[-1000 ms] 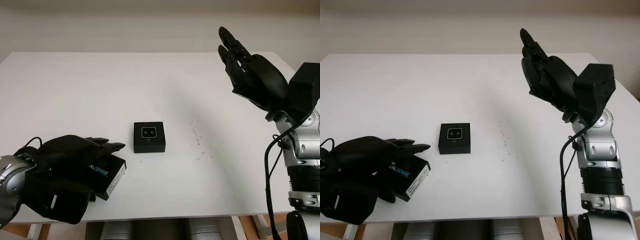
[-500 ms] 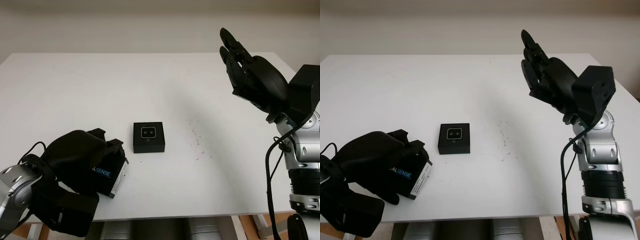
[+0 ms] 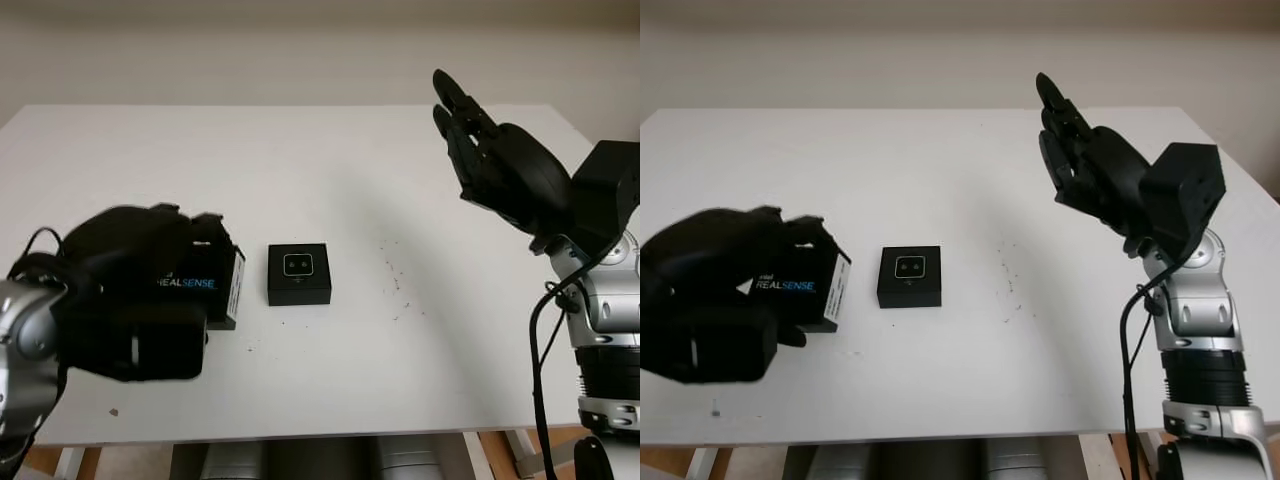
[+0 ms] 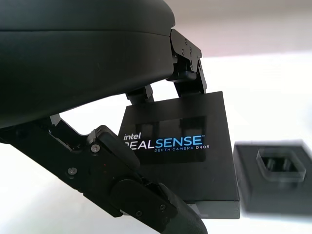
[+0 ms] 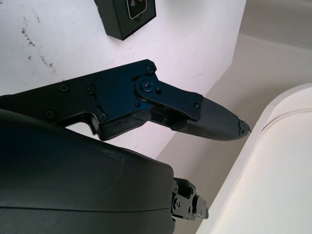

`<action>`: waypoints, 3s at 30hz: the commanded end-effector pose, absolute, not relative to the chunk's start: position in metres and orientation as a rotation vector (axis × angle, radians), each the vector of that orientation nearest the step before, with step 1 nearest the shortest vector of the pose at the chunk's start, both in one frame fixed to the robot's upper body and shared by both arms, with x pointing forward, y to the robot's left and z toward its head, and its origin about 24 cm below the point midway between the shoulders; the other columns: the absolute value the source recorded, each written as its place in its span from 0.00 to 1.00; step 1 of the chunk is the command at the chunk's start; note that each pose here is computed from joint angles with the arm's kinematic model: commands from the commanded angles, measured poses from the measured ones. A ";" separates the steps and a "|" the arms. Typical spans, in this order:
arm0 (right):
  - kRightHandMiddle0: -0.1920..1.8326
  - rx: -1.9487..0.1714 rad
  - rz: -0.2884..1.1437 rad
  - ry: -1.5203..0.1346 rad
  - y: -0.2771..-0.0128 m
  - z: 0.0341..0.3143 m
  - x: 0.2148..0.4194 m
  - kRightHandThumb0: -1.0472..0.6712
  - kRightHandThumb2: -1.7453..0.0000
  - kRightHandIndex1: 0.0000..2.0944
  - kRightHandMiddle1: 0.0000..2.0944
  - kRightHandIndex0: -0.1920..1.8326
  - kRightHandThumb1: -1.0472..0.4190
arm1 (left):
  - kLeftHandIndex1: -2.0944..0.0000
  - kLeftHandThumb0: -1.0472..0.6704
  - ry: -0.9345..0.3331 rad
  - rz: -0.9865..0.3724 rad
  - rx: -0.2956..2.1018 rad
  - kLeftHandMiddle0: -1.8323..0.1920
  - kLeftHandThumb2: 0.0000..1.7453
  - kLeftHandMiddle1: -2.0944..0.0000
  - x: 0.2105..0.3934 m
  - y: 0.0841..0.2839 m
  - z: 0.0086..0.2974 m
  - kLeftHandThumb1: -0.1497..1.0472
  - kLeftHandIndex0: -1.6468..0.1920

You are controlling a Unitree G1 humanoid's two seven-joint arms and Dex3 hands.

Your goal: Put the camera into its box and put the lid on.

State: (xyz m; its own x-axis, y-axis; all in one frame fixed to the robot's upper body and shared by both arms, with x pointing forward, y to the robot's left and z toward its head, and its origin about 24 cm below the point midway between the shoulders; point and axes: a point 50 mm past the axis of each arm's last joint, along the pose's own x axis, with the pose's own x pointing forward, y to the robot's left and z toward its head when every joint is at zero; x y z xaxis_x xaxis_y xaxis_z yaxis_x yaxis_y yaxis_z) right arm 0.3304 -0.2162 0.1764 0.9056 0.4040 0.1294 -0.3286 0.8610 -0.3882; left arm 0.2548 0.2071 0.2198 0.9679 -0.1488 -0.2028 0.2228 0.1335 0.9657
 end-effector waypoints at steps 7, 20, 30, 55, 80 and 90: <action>0.00 -0.376 0.404 -0.236 -0.208 0.181 0.329 0.19 0.54 0.00 0.00 0.00 0.00 | 0.00 0.42 0.114 -0.277 1.321 0.49 0.15 0.00 0.284 0.188 0.232 1.00 0.66; 0.00 -0.373 0.385 -0.238 -0.203 0.182 0.331 0.19 0.56 0.00 0.00 0.00 0.00 | 0.00 0.42 0.203 -0.404 1.277 0.56 0.15 0.00 0.319 0.162 0.220 1.00 0.63; 0.00 -0.362 0.370 -0.253 -0.201 0.179 0.330 0.21 0.54 0.00 0.00 0.00 0.00 | 0.00 0.40 0.223 -0.462 1.348 0.44 0.15 0.00 0.336 0.143 0.206 1.00 0.61; 0.00 -0.193 0.336 -0.201 -0.183 0.155 0.326 0.18 0.58 0.00 0.00 0.00 0.00 | 0.01 0.40 0.126 -0.522 1.417 0.67 0.16 0.02 0.347 0.135 0.182 1.00 0.75; 0.00 -0.187 0.320 -0.198 -0.179 0.149 0.323 0.19 0.62 0.00 0.00 0.00 0.00 | 0.00 0.42 0.407 -0.595 1.142 0.47 0.16 0.00 0.356 0.106 0.173 1.00 0.76; 0.00 -0.236 0.316 -0.180 -0.177 0.144 0.321 0.14 0.61 0.00 0.00 0.00 0.00 | 0.00 0.44 0.381 -0.592 1.182 0.51 0.16 0.00 0.358 0.105 0.168 1.00 0.83</action>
